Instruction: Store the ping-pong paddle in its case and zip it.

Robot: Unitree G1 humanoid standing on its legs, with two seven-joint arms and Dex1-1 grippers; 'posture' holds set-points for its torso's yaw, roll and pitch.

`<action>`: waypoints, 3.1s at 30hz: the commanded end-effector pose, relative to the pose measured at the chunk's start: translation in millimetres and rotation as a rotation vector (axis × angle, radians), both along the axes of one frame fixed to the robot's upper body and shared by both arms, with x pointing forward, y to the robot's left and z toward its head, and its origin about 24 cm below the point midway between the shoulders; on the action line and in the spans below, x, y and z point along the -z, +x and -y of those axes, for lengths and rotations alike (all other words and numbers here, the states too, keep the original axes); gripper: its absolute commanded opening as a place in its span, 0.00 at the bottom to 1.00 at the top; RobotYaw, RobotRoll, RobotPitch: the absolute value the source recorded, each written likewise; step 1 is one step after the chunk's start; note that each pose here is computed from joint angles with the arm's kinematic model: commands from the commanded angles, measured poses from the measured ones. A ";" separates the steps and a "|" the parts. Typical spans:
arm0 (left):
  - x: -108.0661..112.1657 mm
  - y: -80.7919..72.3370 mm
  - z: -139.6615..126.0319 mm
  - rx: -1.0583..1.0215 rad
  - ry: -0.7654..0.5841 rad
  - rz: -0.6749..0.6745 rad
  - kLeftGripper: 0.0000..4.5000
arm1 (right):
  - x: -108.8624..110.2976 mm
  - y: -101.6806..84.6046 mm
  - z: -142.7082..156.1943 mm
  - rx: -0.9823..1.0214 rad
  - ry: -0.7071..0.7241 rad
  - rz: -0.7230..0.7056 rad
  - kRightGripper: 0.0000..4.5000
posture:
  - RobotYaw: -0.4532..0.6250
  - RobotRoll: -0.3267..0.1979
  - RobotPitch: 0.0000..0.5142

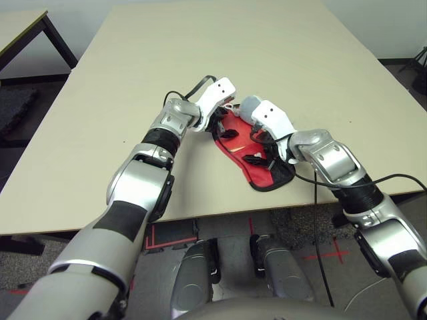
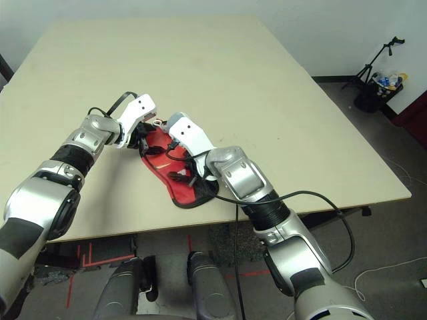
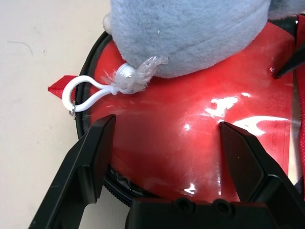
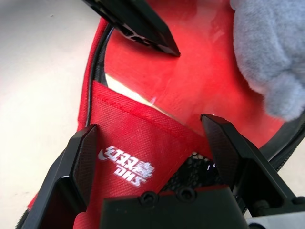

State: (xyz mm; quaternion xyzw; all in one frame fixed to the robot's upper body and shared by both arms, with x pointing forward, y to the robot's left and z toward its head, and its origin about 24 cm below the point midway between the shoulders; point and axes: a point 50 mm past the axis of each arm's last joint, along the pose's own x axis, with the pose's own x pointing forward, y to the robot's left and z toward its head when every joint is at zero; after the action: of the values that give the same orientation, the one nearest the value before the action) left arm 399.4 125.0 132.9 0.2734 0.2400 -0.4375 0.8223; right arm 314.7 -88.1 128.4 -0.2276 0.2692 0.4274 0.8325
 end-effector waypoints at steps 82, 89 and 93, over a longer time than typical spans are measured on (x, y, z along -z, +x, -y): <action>66.0 -24.6 17.0 0.005 0.060 -0.197 1.00 | -52.6 20.1 156.5 0.447 -0.510 0.257 0.06 | 0.28 0.62 0.40; 65.6 -24.4 16.6 0.006 0.062 -0.195 1.00 | -60.9 -5.4 173.0 0.459 -0.533 0.165 0.06 | 0.27 0.62 0.40; 64.8 -23.9 16.4 0.006 0.065 -0.191 1.00 | -59.8 -25.3 175.5 0.395 -0.537 0.057 0.06 | 0.26 0.62 0.40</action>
State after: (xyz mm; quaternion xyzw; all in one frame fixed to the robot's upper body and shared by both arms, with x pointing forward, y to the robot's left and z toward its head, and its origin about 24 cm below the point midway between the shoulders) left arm 390.3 78.9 121.6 0.2378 0.2075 -0.4956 0.8092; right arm 298.1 -258.5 185.9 -0.4027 0.3673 0.1622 0.8225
